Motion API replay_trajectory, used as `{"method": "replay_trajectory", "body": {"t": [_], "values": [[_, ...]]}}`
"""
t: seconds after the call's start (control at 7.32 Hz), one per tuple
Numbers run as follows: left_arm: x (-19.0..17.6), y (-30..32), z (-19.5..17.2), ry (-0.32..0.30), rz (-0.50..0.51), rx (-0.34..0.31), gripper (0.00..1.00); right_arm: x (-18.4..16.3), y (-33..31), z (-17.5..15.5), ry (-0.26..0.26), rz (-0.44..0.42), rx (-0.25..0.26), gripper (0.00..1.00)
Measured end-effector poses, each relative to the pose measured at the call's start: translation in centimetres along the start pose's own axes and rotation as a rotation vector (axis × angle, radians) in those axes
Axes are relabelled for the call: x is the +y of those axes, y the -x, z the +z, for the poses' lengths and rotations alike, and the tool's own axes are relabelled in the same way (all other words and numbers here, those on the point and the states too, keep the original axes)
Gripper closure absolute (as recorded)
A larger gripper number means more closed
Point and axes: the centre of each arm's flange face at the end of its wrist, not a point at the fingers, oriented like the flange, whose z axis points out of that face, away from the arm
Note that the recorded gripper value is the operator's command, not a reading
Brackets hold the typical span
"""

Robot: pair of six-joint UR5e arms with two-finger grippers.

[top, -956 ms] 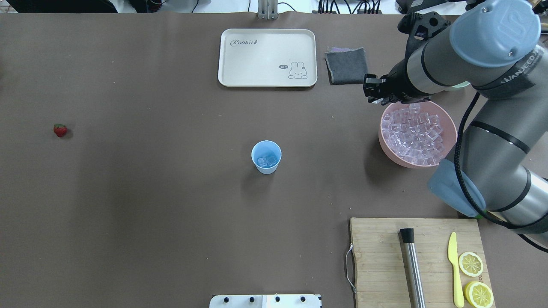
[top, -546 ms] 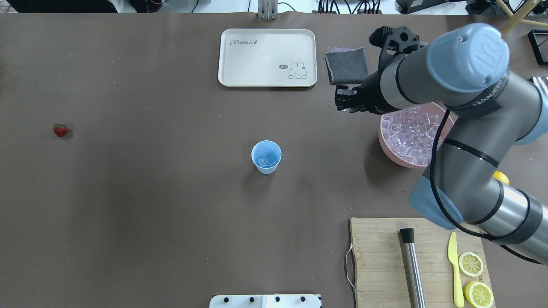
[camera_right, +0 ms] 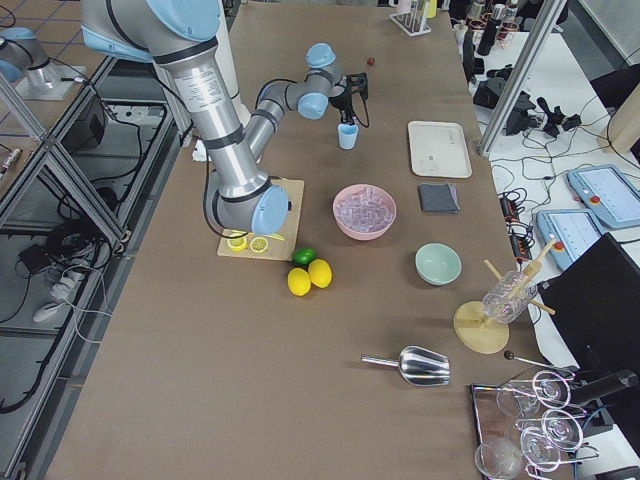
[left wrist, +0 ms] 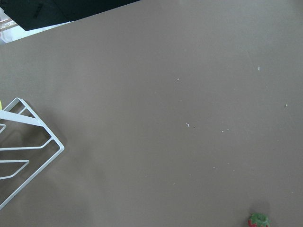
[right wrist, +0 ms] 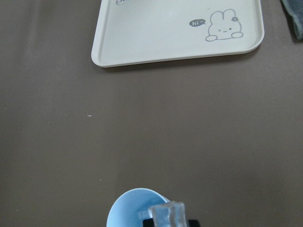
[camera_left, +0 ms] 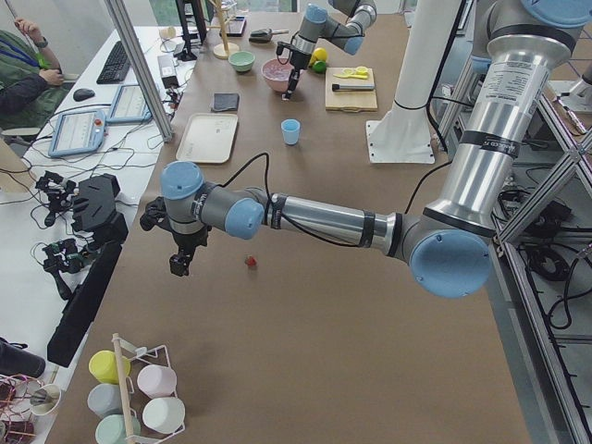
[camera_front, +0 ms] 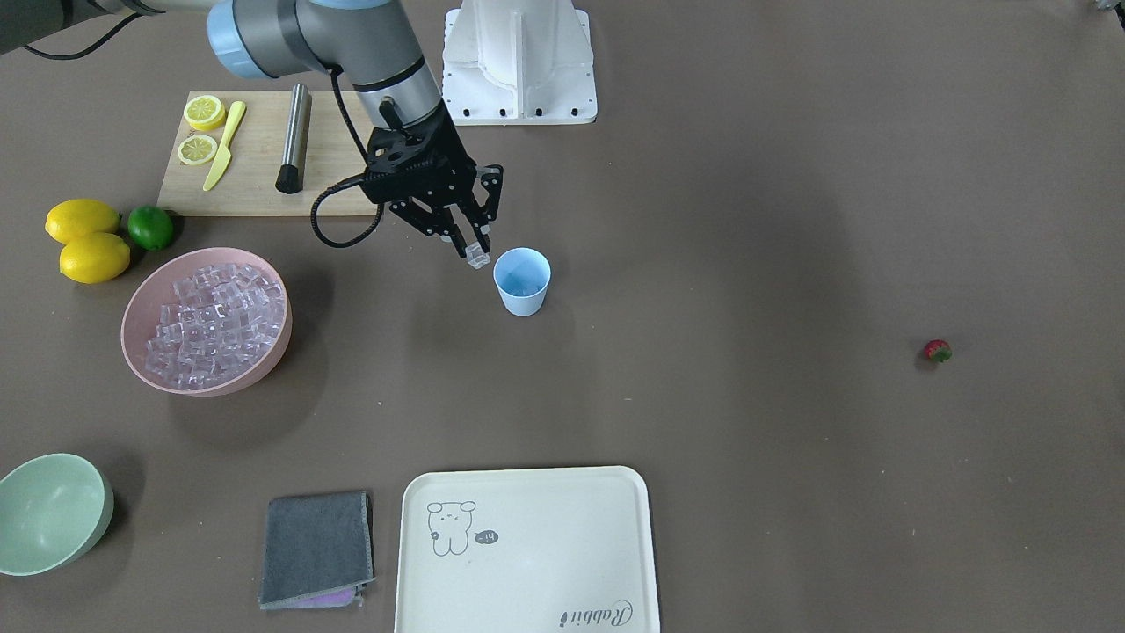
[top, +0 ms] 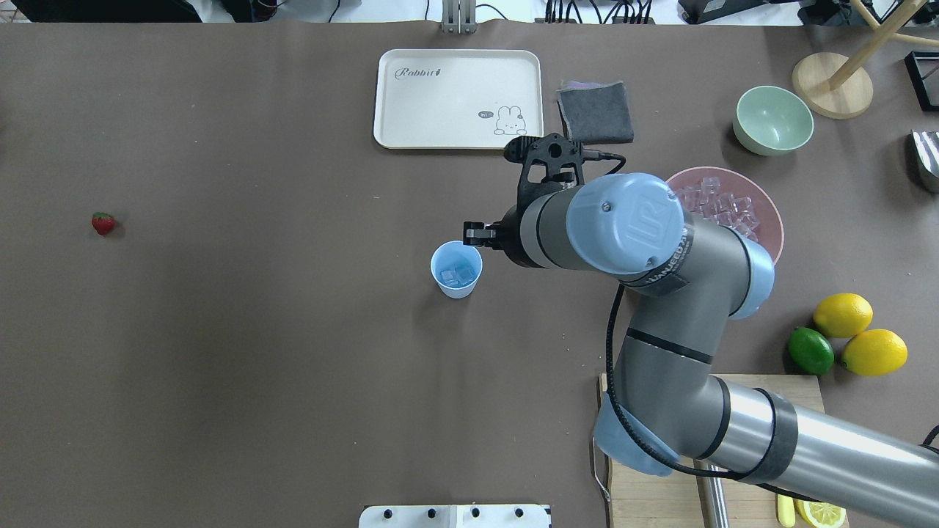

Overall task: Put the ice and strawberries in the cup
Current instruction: 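Open the right gripper to drop the ice cube into the cup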

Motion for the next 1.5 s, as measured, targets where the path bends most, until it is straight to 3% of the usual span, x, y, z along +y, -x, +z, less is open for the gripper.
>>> {"method": "replay_trajectory", "body": {"t": [1.23,1.37,1.5], "values": [[-0.2,0.7,0.7,0.015,-0.013,0.000,0.02,3.2,2.3,3.2,-0.008,-0.033,0.008,1.00],[-0.4,0.6,0.7,0.014,-0.013,0.000,0.02,3.2,2.5,3.4,-0.007,-0.033,0.009,0.96],[-0.4,0.7,0.7,0.015,-0.014,0.000,0.02,3.2,2.7,3.5,-0.008,-0.034,0.006,0.61]]}}
